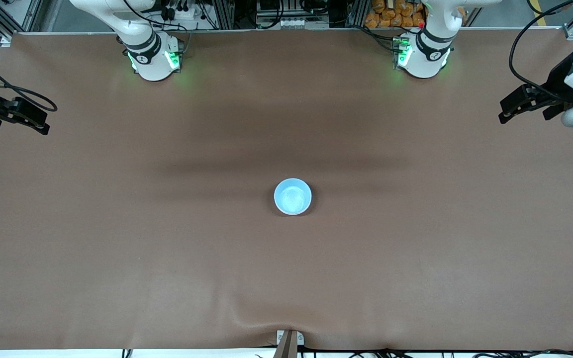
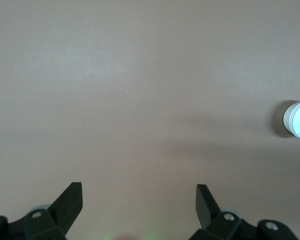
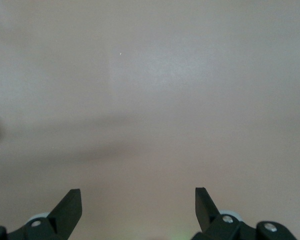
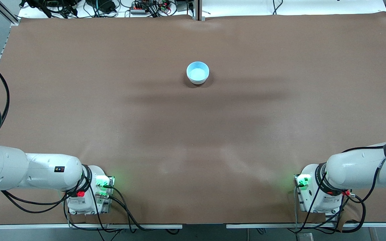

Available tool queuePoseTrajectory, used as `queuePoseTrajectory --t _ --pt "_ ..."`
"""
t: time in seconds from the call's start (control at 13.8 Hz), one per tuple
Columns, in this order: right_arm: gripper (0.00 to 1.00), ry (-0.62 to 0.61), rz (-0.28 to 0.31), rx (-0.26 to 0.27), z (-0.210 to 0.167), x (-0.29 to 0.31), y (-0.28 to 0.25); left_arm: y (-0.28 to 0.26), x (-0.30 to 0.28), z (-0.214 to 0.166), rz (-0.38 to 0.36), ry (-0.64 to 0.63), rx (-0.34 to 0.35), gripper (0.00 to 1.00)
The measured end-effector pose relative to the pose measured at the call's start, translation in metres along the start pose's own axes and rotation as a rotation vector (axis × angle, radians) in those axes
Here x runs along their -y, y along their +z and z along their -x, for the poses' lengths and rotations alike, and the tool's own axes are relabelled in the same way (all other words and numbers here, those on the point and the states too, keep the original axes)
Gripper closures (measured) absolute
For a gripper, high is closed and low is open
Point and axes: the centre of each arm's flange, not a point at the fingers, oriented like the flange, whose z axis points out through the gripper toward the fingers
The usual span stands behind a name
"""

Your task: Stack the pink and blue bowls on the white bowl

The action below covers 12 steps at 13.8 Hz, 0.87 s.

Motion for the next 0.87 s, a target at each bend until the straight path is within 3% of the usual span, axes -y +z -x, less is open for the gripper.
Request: queuePoseTrajectory --t 0.22,0.87 --pt "0.0 -0.076 -0.001 -0.004 0.002 -0.005 -0.006 -0.003 -0.002 0.0 0.001 0.004 -0.006 0.0" --pt "0.0 -0.082 -0.005 -0.004 0.013 -0.006 -0.009 -0.003 0.0 0.0 0.001 0.004 -0.006 0.0"
